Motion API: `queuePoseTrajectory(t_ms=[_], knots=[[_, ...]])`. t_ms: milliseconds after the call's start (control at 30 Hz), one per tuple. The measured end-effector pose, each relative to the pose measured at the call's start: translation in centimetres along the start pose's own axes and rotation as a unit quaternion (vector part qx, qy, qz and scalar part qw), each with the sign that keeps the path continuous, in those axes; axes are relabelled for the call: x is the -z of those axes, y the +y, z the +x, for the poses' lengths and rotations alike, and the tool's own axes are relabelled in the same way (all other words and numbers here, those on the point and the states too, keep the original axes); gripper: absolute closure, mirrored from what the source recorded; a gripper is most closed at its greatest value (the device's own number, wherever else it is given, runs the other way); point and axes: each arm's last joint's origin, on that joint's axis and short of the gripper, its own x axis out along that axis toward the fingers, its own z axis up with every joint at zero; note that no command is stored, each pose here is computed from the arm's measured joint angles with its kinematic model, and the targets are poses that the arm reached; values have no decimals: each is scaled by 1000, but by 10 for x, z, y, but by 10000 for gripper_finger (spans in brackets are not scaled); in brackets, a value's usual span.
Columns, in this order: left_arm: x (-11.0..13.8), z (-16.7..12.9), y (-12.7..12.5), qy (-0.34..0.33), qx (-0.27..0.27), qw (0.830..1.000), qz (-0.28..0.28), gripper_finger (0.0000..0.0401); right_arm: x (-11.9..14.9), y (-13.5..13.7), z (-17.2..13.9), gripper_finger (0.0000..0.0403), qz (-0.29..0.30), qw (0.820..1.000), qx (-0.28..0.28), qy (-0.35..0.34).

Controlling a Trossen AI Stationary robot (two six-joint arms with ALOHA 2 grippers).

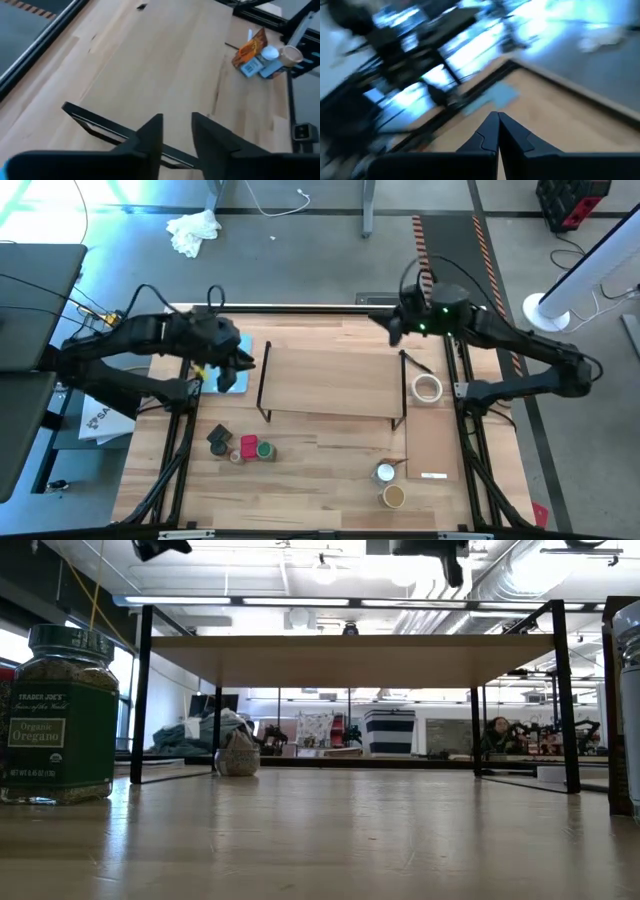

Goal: Shelf spices
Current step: Put the orange seasoning bag on the shelf

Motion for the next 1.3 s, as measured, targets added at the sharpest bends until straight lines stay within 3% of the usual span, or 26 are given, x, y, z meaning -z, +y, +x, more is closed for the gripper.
queuePoseTrajectory(t_ms=[100,200,400,533,633,833,1000,1167,1300], knots=[[0,7,-9,3,-22,1000,1,268,18,20,-2,403,-11,996,-59,70],[-1,21,-15,18,-42,999,1,238,43,39,-5,403,-23,979,-106,172],[-3,50,-23,56,-58,997,-23,203,79,67,-37,402,-8,956,-94,277],[-5,64,-27,67,-57,996,-21,197,109,76,-55,377,-36,915,-73,395],[-7,69,-29,66,-48,996,-22,196,130,83,-62,328,-69,877,-65,471],[-13,62,-29,24,-39,998,-38,196,159,107,-51,209,-135,848,-99,503],[-13,45,-26,-11,-42,997,-70,196,180,116,-39,137,-178,826,-104,524],[-16,21,-22,-75,-32,994,-79,196,199,120,-29,108,-214,810,-89,539],[-17,1,-17,-129,-62,987,-72,196,210,121,-19,107,-224,805,-65,545]])
